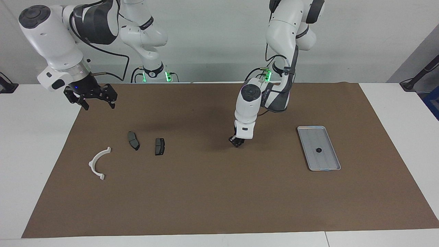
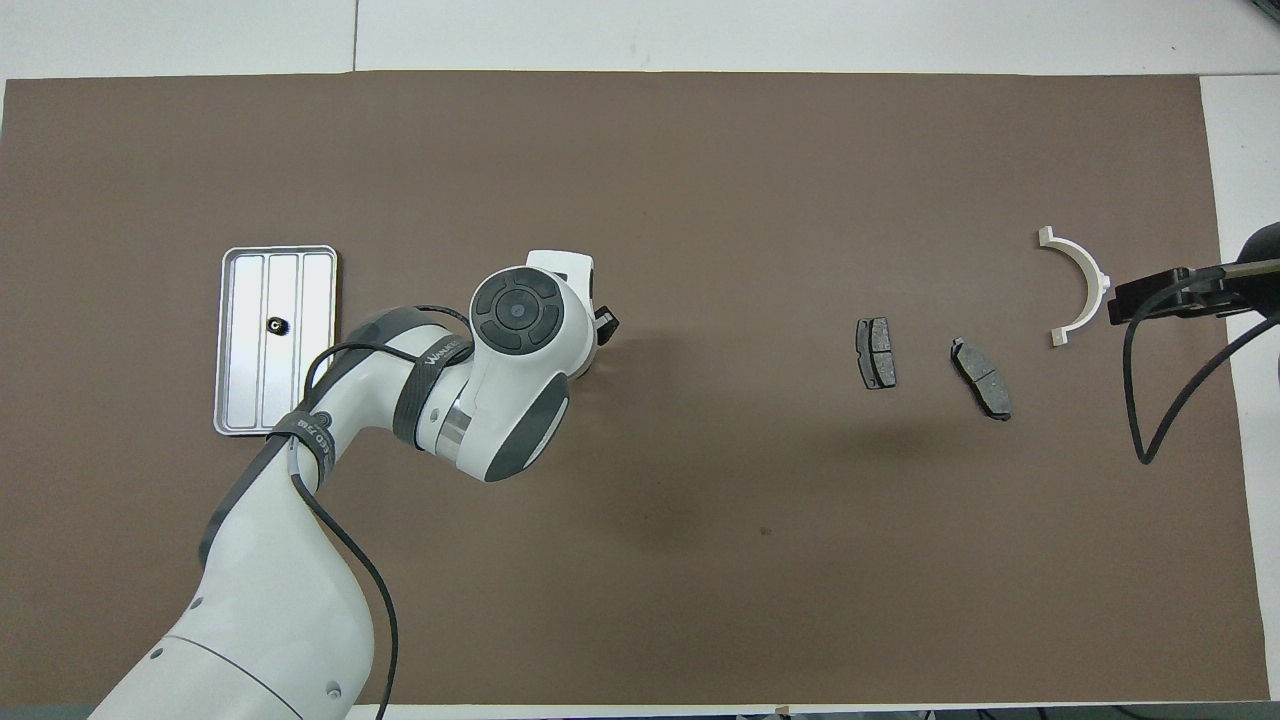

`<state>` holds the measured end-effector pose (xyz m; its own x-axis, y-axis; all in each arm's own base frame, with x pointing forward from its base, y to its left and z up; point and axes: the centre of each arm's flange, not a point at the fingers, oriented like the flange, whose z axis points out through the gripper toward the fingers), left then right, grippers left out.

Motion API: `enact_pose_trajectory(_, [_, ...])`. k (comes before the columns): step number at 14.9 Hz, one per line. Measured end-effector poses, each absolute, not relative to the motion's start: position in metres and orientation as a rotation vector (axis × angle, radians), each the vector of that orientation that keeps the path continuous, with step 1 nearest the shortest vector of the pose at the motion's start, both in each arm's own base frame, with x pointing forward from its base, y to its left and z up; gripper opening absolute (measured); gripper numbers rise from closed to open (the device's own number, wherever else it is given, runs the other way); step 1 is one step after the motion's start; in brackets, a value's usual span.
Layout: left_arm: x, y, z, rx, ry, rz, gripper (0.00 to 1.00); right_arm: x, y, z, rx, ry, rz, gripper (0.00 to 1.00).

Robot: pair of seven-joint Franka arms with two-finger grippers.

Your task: Place bearing gear from tray to pile

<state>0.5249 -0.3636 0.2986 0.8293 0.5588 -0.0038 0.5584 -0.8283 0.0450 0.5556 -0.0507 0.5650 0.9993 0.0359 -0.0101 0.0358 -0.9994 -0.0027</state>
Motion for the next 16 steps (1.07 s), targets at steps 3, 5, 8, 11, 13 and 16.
enact_pose_trajectory(3, [0.524,-0.363,0.296,2.961,0.906,0.016,0.35,0.556,-0.051,0.565,-3.139,-0.056,0.017,1.0])
enact_pose_trajectory(5, [0.524,-0.363,0.296,2.96,0.906,0.017,0.35,0.556,-0.051,0.565,-3.138,-0.056,0.017,1.0])
enact_pose_trajectory(8, [0.524,-0.363,0.296,2.962,0.909,0.014,0.44,0.556,-0.051,0.564,-3.138,-0.056,0.018,1.0])
enact_pose_trajectory(11, [0.527,-0.355,0.299,2.995,0.93,-0.025,0.75,0.556,-0.051,0.564,-3.139,-0.056,0.012,1.0])
enact_pose_trajectory(13, [0.537,-0.339,0.31,3.016,0.918,-0.041,0.98,0.556,-0.051,0.564,-3.139,-0.056,0.009,1.0])
enact_pose_trajectory(16, [0.556,-0.277,0.341,3.062,0.806,-0.075,1.0,0.558,-0.051,0.563,-3.14,-0.056,0.002,1.0])
